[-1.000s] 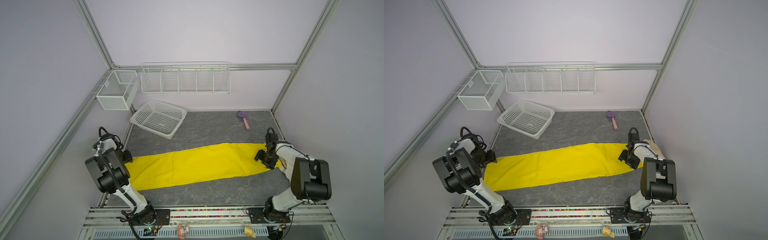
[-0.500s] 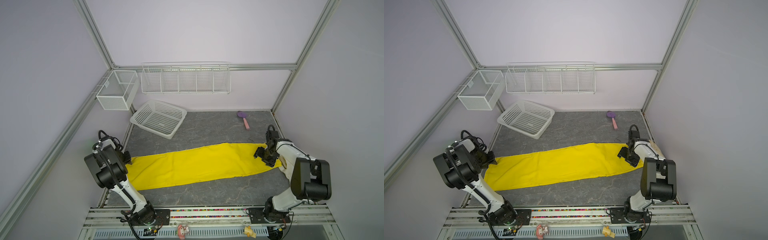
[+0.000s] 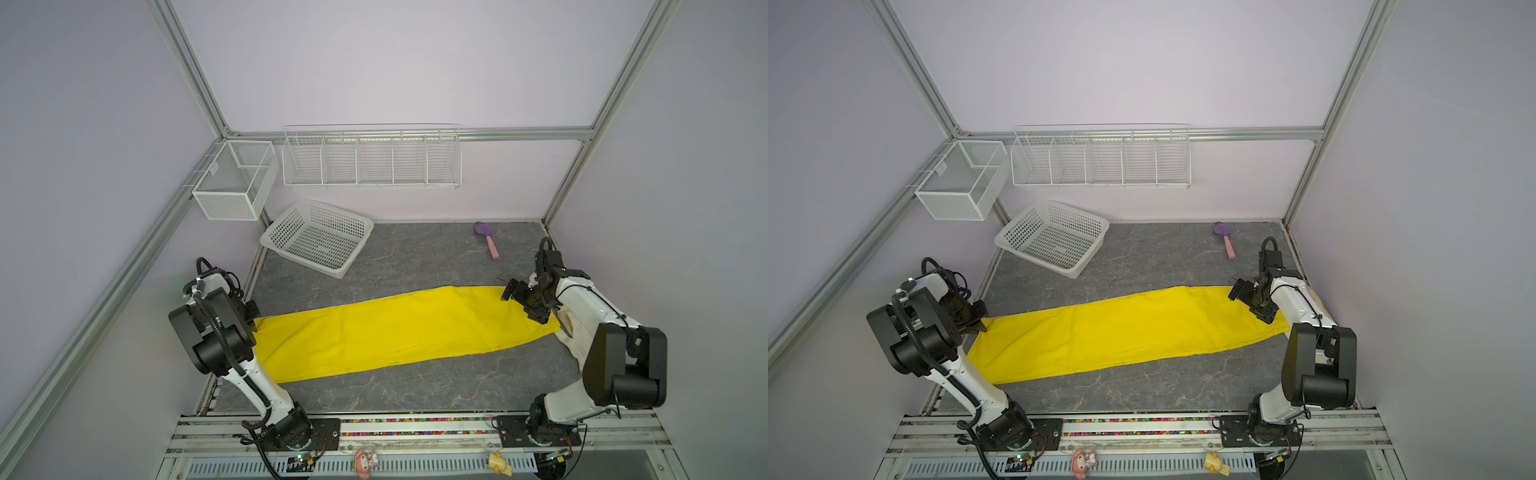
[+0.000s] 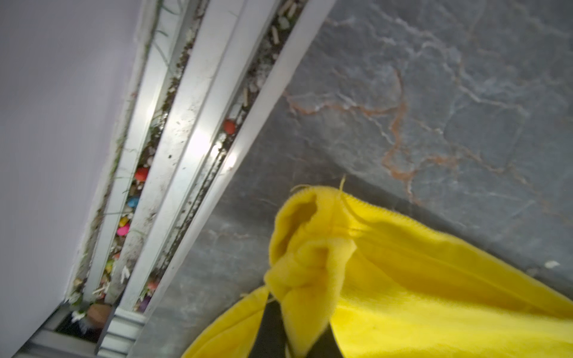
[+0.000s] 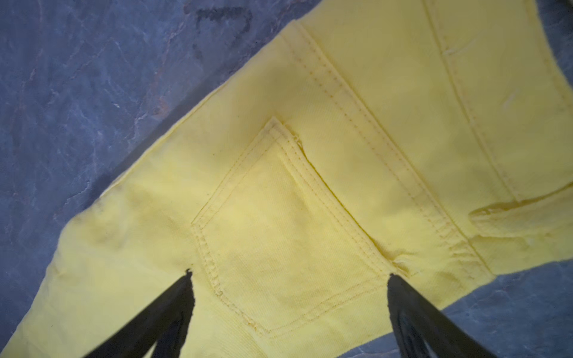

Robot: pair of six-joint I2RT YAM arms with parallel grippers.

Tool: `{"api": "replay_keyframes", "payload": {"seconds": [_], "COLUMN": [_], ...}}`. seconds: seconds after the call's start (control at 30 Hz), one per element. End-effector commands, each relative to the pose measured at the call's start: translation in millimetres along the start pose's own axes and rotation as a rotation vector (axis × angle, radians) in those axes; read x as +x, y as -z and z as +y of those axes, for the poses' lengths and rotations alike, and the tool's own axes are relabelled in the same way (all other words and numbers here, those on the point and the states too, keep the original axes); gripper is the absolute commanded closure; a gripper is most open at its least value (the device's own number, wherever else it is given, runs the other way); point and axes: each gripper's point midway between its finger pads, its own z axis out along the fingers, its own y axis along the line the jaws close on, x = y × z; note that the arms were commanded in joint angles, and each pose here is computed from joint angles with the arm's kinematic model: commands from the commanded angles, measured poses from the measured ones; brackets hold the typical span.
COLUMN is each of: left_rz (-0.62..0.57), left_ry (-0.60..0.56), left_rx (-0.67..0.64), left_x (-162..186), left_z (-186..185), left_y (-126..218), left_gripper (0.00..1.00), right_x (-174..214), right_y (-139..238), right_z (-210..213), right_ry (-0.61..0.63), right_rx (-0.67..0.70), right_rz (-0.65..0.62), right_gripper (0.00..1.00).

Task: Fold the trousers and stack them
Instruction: 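Lift the hem end with the left gripper and fold it toward the right gripper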

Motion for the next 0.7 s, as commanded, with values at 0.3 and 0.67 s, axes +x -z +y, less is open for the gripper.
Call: {"api": "replay_keyframes", "payload": {"seconds": [0.3, 0.67], "left_rz": [-0.064, -0.138], "left_ry": [0.220, 0.271], "left_rx": [0.022, 0.402], "left_x": [43, 97], "left_z": [-19, -126], "left_y": [101, 155], "left_gripper": [1.00, 1.00], "right_x": [28, 37], "right_y": [6, 6], "right_z": [61, 68], "right_ry": [0.179, 0.224], "right_rx": [-0.185, -0.211], "right_rz": [0.065, 0.066], "right_gripper": [0.00, 0.01]}}
